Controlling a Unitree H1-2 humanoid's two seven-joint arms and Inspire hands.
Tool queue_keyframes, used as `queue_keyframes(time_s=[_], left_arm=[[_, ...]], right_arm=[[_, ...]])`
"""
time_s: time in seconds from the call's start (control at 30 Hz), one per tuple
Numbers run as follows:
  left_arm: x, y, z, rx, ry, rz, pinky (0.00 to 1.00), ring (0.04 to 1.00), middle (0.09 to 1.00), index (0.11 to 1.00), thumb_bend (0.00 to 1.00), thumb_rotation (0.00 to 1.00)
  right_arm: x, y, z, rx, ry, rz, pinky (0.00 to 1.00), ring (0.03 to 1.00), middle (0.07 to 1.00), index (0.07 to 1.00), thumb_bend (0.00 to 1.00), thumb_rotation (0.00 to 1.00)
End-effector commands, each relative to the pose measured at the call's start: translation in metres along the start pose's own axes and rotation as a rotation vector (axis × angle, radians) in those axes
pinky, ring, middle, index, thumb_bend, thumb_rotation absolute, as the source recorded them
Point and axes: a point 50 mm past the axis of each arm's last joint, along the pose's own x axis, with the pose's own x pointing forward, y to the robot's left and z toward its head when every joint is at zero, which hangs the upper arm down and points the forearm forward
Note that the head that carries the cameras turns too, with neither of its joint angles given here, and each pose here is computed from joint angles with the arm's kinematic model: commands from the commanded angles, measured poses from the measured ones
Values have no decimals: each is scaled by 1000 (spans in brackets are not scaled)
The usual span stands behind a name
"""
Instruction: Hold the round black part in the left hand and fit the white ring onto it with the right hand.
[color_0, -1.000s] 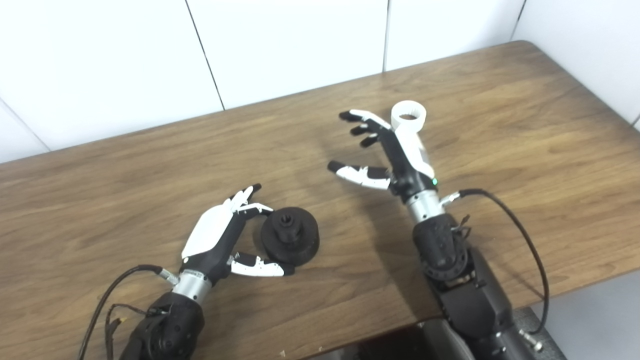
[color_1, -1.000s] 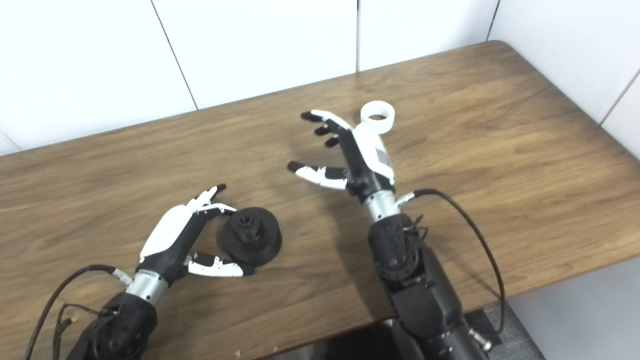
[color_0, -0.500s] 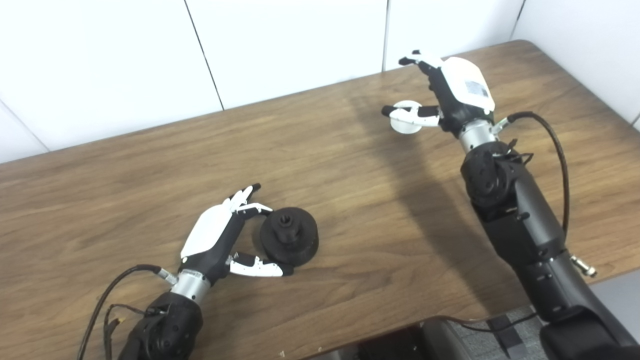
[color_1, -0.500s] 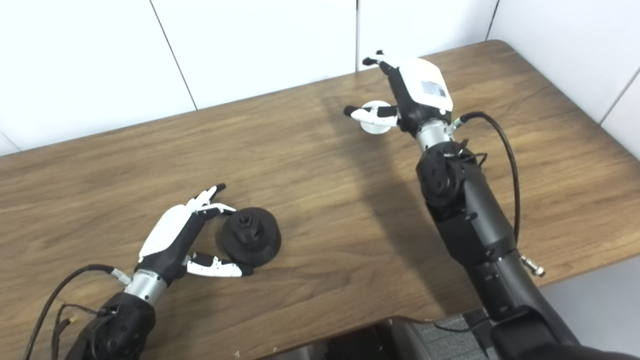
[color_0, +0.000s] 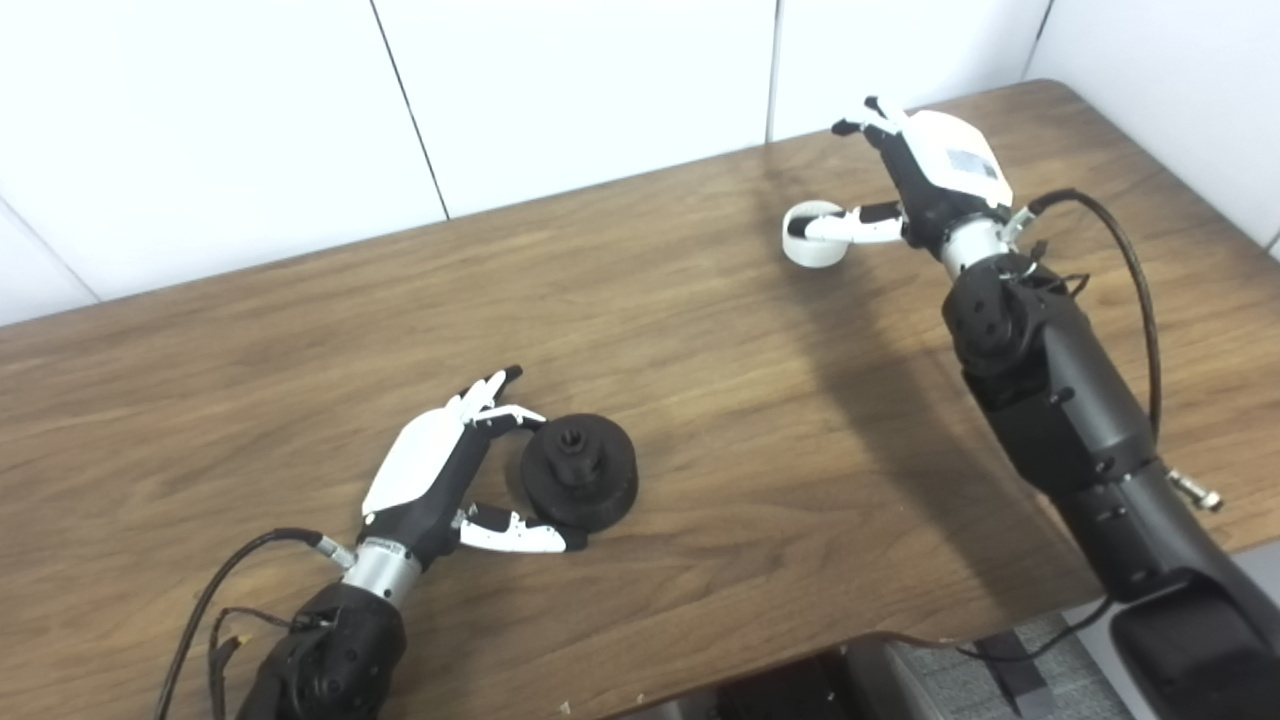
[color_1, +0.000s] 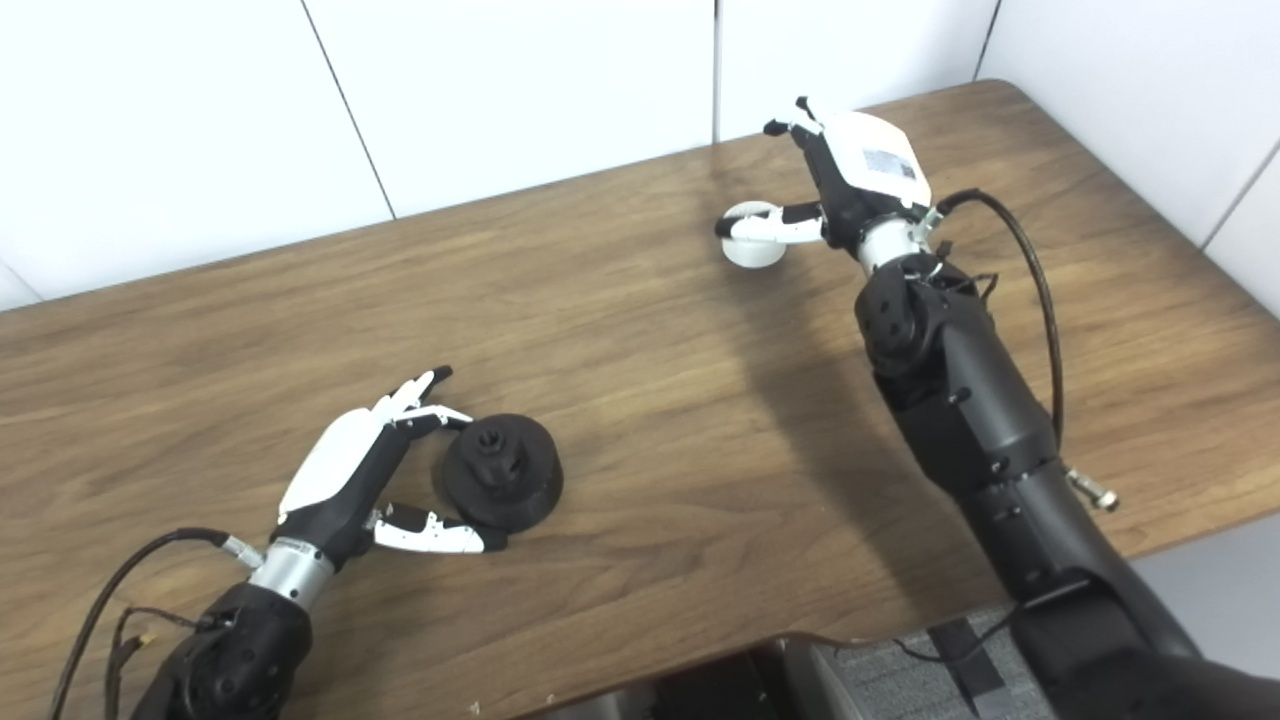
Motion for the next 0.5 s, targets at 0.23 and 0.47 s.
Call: queue_keyframes(time_s=[0.23, 0.47], left_arm=[[5, 12, 3, 20, -20, 29, 1000, 1000, 1000, 617, 938, 324], [5, 11, 5, 18, -20, 31, 1000, 1000, 1000, 618, 938, 323]], right_arm=[[20, -19, 1, -49, 20, 66, 822, 994, 1000, 932, 1000, 703], [22, -9, -3, -47, 34, 115, 824, 992, 1000, 929, 1000, 684]])
